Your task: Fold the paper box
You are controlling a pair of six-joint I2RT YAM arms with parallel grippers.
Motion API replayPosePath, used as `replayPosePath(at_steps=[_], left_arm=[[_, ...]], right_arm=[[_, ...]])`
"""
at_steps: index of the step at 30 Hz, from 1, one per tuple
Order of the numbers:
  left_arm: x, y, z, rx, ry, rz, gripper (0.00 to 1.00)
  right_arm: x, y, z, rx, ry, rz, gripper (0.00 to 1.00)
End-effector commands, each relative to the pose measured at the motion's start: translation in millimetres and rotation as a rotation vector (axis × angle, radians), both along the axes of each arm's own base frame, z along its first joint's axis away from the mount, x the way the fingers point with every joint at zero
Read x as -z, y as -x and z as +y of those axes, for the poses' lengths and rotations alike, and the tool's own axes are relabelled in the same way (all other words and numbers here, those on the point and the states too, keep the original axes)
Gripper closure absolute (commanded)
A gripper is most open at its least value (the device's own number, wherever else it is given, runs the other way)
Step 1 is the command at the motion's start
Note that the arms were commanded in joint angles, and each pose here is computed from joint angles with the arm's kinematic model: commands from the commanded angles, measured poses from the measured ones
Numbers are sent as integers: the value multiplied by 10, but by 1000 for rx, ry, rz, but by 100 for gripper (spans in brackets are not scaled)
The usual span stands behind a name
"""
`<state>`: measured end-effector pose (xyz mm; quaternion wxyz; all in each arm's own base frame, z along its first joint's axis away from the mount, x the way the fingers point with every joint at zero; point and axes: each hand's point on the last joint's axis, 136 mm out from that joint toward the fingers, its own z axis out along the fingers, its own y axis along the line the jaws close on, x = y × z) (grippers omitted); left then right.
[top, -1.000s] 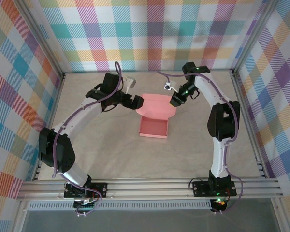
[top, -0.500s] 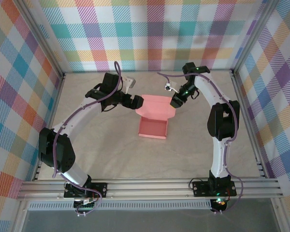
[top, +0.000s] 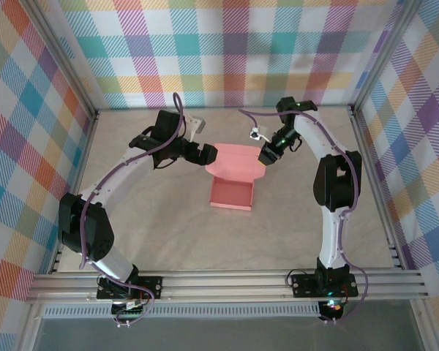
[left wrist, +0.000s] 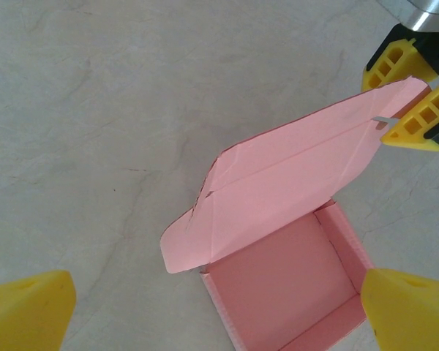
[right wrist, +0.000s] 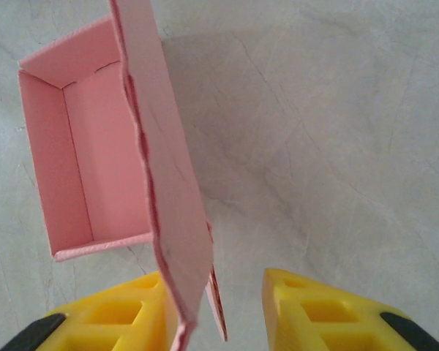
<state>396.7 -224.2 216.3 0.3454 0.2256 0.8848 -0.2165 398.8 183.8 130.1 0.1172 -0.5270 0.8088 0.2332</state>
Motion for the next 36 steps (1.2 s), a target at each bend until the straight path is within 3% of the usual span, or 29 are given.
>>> replayPosePath(at_steps=[1, 4, 6, 9, 11, 14, 18, 22, 25, 36], left_arm=[[-51, -53, -9, -4, 25, -4, 0], [-56, -52, -13, -2, 26, -4, 0], [-55, -51, -4, -5, 25, -4, 0], [-53, -49, 0, -6, 24, -4, 0], [-44, -50, 2, -8, 23, -3, 0], [-30, -47, 1, -7, 23, 1, 0], [-20, -40, 3, -10, 24, 6, 0], [22, -57, -9, -8, 22, 18, 0], [65, -82, -15, -2, 10, 20, 0], [187, -104, -96, 339, -124, -95, 9]], right_arm=[[15, 72, 37, -15, -38, 49, 70], [3, 78, 48, -13, -46, 55, 77], [-5, 78, 45, -14, -45, 54, 89], [-31, 85, 43, -16, -47, 51, 90], [-47, 82, 41, -17, -48, 39, 79], [-68, 93, 35, -20, -45, 28, 78], [-86, 112, 34, -16, -50, 38, 85], [-100, 119, 53, -12, -58, 44, 100], [-132, 132, 31, -13, -48, 24, 100], [-295, 267, 101, -44, -68, -24, 100]])
